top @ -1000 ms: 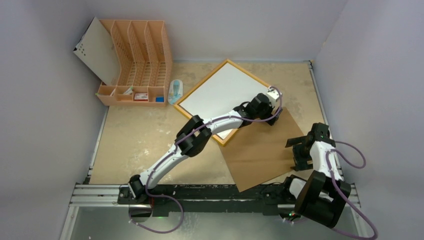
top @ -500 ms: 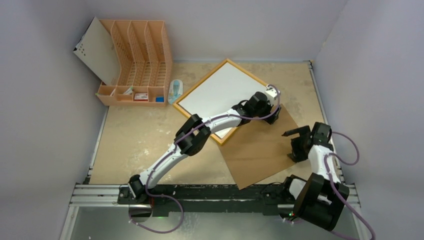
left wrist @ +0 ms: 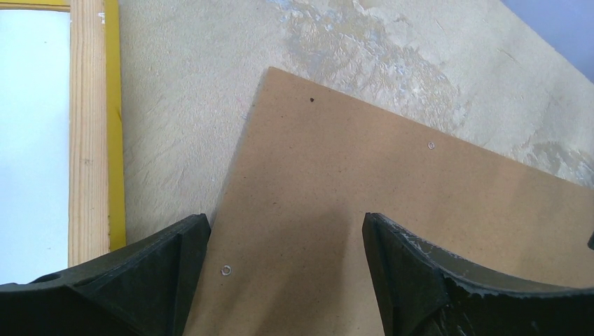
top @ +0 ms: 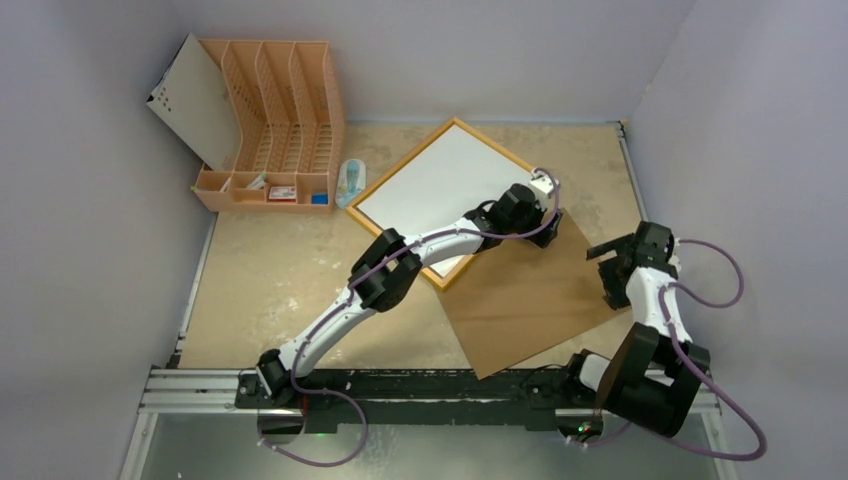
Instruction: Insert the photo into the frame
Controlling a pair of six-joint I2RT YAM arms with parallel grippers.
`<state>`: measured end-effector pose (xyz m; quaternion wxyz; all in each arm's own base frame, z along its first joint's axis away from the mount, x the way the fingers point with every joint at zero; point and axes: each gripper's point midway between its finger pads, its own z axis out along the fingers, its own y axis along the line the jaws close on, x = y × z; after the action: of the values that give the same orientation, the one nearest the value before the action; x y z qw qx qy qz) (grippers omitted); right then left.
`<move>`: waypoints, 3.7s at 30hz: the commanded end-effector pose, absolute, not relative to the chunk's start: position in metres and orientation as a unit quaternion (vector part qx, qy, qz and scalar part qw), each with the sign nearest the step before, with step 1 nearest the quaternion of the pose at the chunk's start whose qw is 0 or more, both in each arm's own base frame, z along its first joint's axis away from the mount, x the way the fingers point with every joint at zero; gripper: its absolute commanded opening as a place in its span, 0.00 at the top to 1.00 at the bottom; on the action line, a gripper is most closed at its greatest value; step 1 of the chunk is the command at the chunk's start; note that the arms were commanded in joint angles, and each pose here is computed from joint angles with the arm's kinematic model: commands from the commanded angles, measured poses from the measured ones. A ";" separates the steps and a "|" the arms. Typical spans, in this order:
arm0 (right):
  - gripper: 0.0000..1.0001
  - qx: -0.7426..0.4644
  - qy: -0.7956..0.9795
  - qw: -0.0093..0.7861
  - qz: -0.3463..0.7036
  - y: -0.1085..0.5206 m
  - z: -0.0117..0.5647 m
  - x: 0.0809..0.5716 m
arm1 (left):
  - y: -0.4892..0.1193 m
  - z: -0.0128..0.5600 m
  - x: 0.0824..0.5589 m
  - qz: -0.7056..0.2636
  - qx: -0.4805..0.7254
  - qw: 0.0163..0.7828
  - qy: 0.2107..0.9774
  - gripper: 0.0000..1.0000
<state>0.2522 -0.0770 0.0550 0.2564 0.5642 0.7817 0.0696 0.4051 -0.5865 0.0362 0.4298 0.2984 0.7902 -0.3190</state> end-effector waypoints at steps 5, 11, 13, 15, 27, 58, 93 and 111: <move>0.01 0.653 0.732 0.181 -0.071 -0.096 0.048 0.187 | -0.551 -0.041 0.380 -0.263 0.298 0.327 0.857 0.15; 0.01 0.671 0.723 0.161 -0.029 -0.080 0.024 0.189 | -0.550 -0.044 0.376 -0.264 0.304 0.319 0.858 0.15; 0.01 0.673 0.723 0.156 -0.018 -0.077 0.017 0.191 | -0.548 -0.045 0.376 -0.263 0.305 0.317 0.859 0.15; 0.01 0.678 0.719 0.147 -0.021 -0.077 0.010 0.189 | -0.547 -0.045 0.375 -0.263 0.307 0.314 0.859 0.15; 0.03 0.609 0.744 0.265 0.070 -0.081 0.027 0.241 | -0.538 -0.056 0.362 -0.269 0.299 0.270 0.875 0.23; 0.11 0.432 0.807 0.376 0.142 -0.108 0.057 0.344 | -0.514 -0.075 0.321 -0.265 0.307 0.188 0.894 0.36; 0.10 0.348 0.834 0.428 -0.005 -0.141 0.089 0.431 | -0.487 -0.071 0.286 -0.330 0.340 0.138 0.870 0.35; 0.01 0.462 0.827 0.300 -0.111 -0.136 0.063 0.278 | -0.438 -0.011 0.296 -0.233 0.222 0.186 0.928 0.24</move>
<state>0.3237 -0.1351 0.0888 0.3609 0.4254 0.8265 -0.0752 0.3384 -0.4876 0.0377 0.2842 0.2558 0.8706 -0.3096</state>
